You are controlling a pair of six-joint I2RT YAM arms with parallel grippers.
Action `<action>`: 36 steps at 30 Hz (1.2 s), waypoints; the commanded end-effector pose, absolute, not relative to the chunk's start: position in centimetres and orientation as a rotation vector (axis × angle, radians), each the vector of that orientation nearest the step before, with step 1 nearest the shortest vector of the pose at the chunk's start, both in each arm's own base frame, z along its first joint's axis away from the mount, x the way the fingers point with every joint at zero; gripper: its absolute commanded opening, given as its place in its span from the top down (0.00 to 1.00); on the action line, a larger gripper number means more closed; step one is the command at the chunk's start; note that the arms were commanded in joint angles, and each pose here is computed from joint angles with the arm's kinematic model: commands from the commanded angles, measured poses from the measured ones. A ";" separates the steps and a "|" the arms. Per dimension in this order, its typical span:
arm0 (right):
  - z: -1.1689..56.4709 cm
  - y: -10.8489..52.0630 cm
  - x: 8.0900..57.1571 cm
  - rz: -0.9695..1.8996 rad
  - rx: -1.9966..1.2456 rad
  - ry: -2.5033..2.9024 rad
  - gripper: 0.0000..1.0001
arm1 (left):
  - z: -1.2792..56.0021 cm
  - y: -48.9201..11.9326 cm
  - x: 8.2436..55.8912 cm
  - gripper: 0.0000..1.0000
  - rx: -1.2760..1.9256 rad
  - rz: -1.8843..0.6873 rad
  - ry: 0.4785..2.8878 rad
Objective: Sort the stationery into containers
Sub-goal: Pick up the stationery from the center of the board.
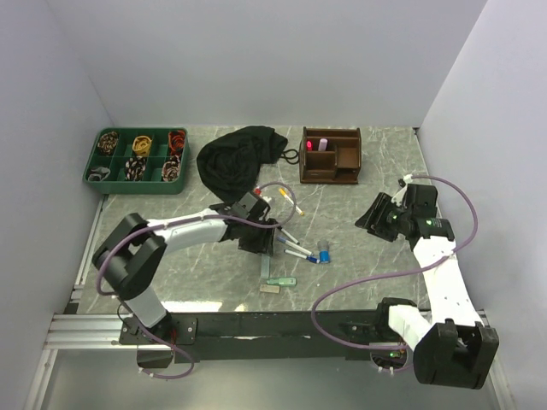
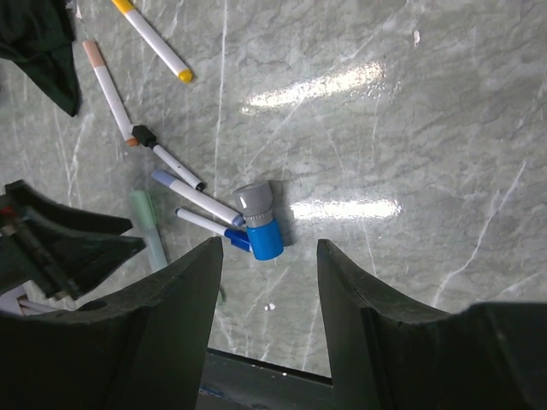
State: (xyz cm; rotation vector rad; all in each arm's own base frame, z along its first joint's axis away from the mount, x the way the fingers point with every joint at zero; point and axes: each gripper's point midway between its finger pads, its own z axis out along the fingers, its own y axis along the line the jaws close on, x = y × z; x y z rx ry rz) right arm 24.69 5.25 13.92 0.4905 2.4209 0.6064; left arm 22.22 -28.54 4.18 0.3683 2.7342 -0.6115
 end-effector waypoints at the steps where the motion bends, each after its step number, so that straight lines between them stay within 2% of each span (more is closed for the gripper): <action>1: 14.7 5.4 24.9 0.636 0.486 2.382 0.43 | 4.4 -30.3 24.1 0.44 0.359 -0.554 2.679; 10: 14.4 6.1 24.3 0.699 0.517 2.368 0.43 | 1.1 -30.3 24.1 0.49 0.377 -0.392 2.728; 15: 14.2 5.7 24.1 0.673 0.518 2.377 0.43 | -0.4 -30.4 23.4 0.72 0.408 -0.391 2.754; 16: 14.1 5.7 24.0 0.673 0.521 2.379 0.43 | -0.8 -30.5 23.4 0.80 0.414 -0.386 2.755; 20: 14.1 5.4 24.3 0.666 0.539 2.376 0.43 | -1.1 -31.2 23.2 0.99 0.481 -0.424 2.773; 25: 14.3 4.6 24.7 0.631 0.554 2.384 0.43 | 4.8 -34.0 25.3 0.99 0.601 -0.586 2.734; 32: 14.2 3.6 25.5 0.602 0.592 2.386 0.43 | 11.9 -34.0 26.4 0.99 0.725 -0.673 2.663; 35: 14.1 2.8 25.8 0.570 0.593 2.389 0.43 | 16.0 -35.9 27.4 0.99 0.833 -0.812 2.474; 36: 14.0 2.4 25.9 0.551 0.600 2.384 0.43 | 19.2 -37.9 29.7 0.99 0.885 -0.862 2.242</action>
